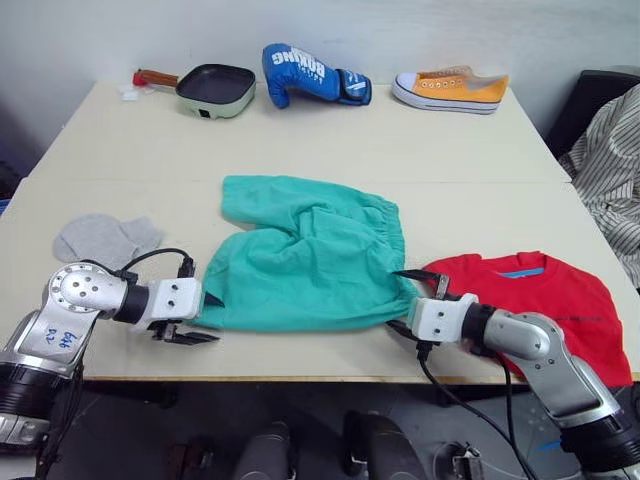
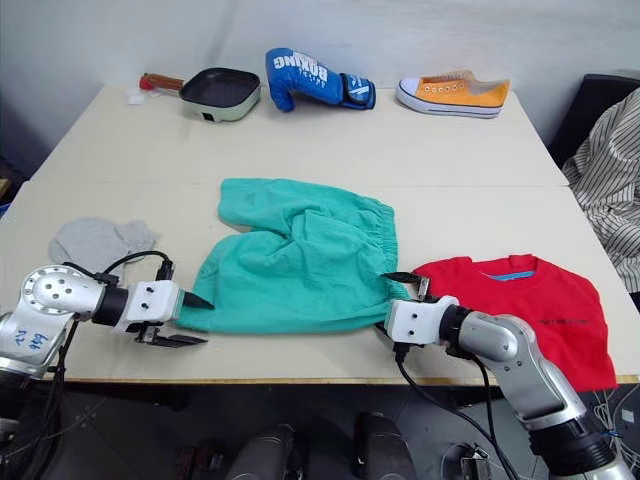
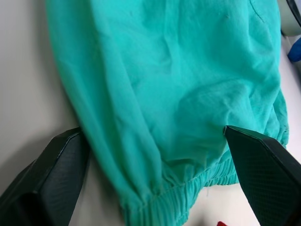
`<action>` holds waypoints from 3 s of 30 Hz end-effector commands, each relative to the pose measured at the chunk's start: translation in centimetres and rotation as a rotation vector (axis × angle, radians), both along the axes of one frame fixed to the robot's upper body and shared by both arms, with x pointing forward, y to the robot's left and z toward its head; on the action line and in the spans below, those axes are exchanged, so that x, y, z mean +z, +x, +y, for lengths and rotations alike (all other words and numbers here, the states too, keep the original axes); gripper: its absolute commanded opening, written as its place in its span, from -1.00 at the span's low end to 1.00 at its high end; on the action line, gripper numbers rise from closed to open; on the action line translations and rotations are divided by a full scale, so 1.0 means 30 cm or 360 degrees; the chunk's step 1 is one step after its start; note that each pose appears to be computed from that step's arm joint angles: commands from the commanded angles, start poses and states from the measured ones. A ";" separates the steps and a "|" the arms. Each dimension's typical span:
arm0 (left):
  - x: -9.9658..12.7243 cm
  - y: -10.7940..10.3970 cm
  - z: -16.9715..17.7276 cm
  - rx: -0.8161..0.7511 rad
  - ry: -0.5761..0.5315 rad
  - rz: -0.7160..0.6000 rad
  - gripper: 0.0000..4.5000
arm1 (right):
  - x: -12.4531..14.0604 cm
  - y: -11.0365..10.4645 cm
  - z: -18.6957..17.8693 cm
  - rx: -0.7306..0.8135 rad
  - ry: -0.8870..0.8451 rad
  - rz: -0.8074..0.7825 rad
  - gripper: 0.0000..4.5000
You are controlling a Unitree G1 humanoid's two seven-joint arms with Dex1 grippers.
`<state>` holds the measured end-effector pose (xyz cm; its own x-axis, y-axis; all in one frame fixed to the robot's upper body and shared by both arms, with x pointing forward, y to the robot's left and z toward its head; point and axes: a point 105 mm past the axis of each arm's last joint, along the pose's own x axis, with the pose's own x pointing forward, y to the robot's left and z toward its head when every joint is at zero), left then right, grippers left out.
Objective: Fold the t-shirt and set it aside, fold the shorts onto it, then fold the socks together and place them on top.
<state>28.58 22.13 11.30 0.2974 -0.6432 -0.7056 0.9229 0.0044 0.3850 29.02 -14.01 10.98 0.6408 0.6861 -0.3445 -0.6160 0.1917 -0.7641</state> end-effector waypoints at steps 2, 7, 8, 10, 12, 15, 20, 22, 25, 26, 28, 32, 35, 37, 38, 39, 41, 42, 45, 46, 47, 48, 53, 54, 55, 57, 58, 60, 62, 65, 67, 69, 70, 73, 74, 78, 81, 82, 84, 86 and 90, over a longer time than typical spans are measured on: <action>-0.064 0.031 0.020 0.0086 0.0031 -0.0009 0.19 | 0.009 0.013 -0.010 -0.0032 0.0017 -0.0014 0.43; -0.086 0.031 0.030 0.0096 0.0026 0.0022 -0.44 | 0.010 0.010 -0.021 -0.0047 0.0020 -0.0008 -0.36; -0.088 0.032 0.032 0.0098 0.0028 0.0021 -0.59 | 0.009 0.008 -0.022 -0.0049 0.0022 -0.0005 -0.52; -0.089 0.030 0.031 0.0090 0.0021 0.0034 -0.87 | 0.007 0.002 -0.024 -0.0051 0.0031 0.0008 -0.83; -0.086 0.028 0.027 0.0081 0.0009 0.0044 -1.00 | 0.007 -0.003 -0.026 -0.0049 0.0040 0.0021 -0.99; -0.062 0.017 0.019 0.0061 -0.0013 0.0097 -1.00 | 0.024 -0.016 -0.027 -0.0025 0.0088 0.0077 -0.99; 0.043 -0.149 0.010 -0.0070 -0.0195 0.0692 -1.00 | 0.122 -0.159 0.023 0.0208 0.0501 0.0662 -0.99; 0.087 -0.206 0.015 -0.0097 -0.0216 0.0875 -1.00 | 0.152 -0.246 0.044 0.0338 0.0603 0.0970 -0.99; 0.116 -0.236 0.029 -0.0051 -0.0193 0.1007 -1.00 | 0.170 -0.283 0.056 0.0373 0.0670 0.1134 -0.99; 0.124 -0.237 0.031 -0.0040 -0.0198 0.1025 -1.00 | 0.174 -0.283 0.059 0.0366 0.0692 0.1150 -0.99; 0.134 -0.180 0.021 -0.0018 -0.0242 0.0916 -1.00 | 0.158 -0.221 0.054 0.0226 0.0737 0.1080 -0.99; 0.308 0.241 -0.084 0.0243 -0.0611 -0.0134 -1.00 | 0.208 0.041 -0.021 -0.0224 0.0798 0.0540 -0.99; 0.861 0.440 -0.079 0.0634 -0.1256 -0.1308 -1.00 | 0.606 0.198 -0.170 -0.0565 0.0931 -0.0573 -0.99; 1.138 0.375 -0.030 0.0705 -0.1578 -0.1663 -1.00 | 0.887 0.123 -0.207 -0.0509 0.0870 -0.1206 -0.99; 1.228 0.332 -0.015 0.0688 -0.1662 -0.1763 -1.00 | 0.978 0.074 -0.193 -0.0425 0.0812 -0.1389 -0.99; 1.274 0.306 -0.010 0.0653 -0.1689 -0.1796 -1.00 | 1.023 0.041 -0.170 -0.0339 0.0764 -0.1470 -0.99; 1.313 0.273 -0.008 0.0577 -0.1649 -0.1827 -1.00 | 1.055 -0.002 -0.118 -0.0183 0.0707 -0.1510 -0.99; 1.311 0.269 -0.007 0.0549 -0.1609 -0.1818 -1.00 | 1.048 -0.009 -0.096 -0.0125 0.0697 -0.1476 -0.99; 1.262 0.272 0.020 0.0508 -0.1488 -0.1740 -1.00 | 0.965 0.000 -0.028 0.0005 0.0727 -0.1238 -0.99; 1.228 0.277 0.035 0.0493 -0.1442 -0.1680 -1.00 | 0.915 0.005 -0.002 0.0053 0.0750 -0.1110 -0.99; 1.192 0.283 0.054 0.0495 -0.1390 -0.1623 -1.00 | 0.861 0.009 0.021 0.0088 0.0747 -0.0992 -0.99; 1.150 0.289 0.073 0.0496 -0.1345 -0.1541 -1.00 | 0.805 0.015 0.040 0.0109 0.0731 -0.0871 -0.99; 0.795 0.256 0.188 0.0441 -0.0969 -0.0809 -1.00 | 0.473 -0.017 0.114 0.0213 0.0624 -0.0230 -0.99; 0.734 0.235 0.209 0.0459 -0.0923 -0.0664 -1.00 | 0.419 -0.028 0.120 0.0223 0.0600 -0.0148 -0.99; 0.674 0.209 0.226 0.0465 -0.0866 -0.0530 -1.00 | 0.362 -0.041 0.123 0.0230 0.0564 -0.0059 -0.99; 0.509 0.139 0.276 0.0524 -0.0628 -0.0207 -1.00 | 0.245 -0.084 0.130 0.0281 0.0491 0.0135 -0.99; 0.440 0.094 0.293 0.0520 -0.0503 -0.0070 -1.00 | 0.209 -0.103 0.132 0.0297 0.0492 0.0223 -0.99; 0.348 0.017 0.318 0.0530 -0.0316 0.0150 -1.00 | 0.174 -0.137 0.135 0.0323 0.0539 0.0373 -0.99; 0.325 -0.030 0.320 0.0531 -0.0240 0.0286 -1.00 | 0.159 -0.168 0.135 0.0344 0.0592 0.0520 -0.99; 0.316 -0.100 0.307 0.0519 -0.0169 0.0504 -1.00 | 0.135 -0.229 0.124 0.0394 0.0633 0.0776 -0.99; 0.314 -0.150 0.292 0.0493 -0.0112 0.0655 -1.00 | 0.121 -0.274 0.121 0.0431 0.0669 0.0974 -0.99; 0.326 -0.179 0.278 0.0476 -0.0074 0.0748 -1.00 | 0.118 -0.309 0.117 0.0448 0.0722 0.1119 -0.99; 0.333 -0.180 0.271 0.0465 -0.0063 0.0760 -1.00 | 0.118 -0.322 0.113 0.0441 0.0748 0.1173 -0.99; 0.355 -0.106 0.239 0.0387 -0.0071 0.0626 -1.00 | 0.121 -0.314 0.099 0.0340 0.0865 0.1203 -0.99; 0.369 -0.053 0.212 0.0339 -0.0108 0.0542 -1.00 | 0.126 -0.297 0.091 0.0282 0.0940 0.1191 -0.99; 0.488 0.220 0.004 0.0144 -0.0392 0.0116 -1.00 | 0.150 -0.222 0.035 0.0024 0.1276 0.1195 -0.99; 0.612 0.384 -0.203 0.0070 -0.0615 -0.0302 -1.00 | 0.177 -0.177 -0.024 -0.0160 0.1581 0.1213 -0.99; 0.649 0.416 -0.272 0.0054 -0.0669 -0.0421 -1.00 | 0.186 -0.160 -0.046 -0.0226 0.1685 0.1208 -0.99; 0.691 0.454 -0.371 0.0047 -0.0717 -0.0583 -1.00 | 0.189 -0.132 -0.076 -0.0347 0.1807 0.1192 -0.99; 0.716 0.486 -0.463 0.0077 -0.0725 -0.0746 -1.00 | 0.177 -0.098 -0.109 -0.0500 0.1891 0.1158 -0.99; 0.687 0.541 -0.583 0.0231 -0.0702 -0.0927 -1.00 | 0.147 -0.054 -0.142 -0.0721 0.1910 0.1079 -0.99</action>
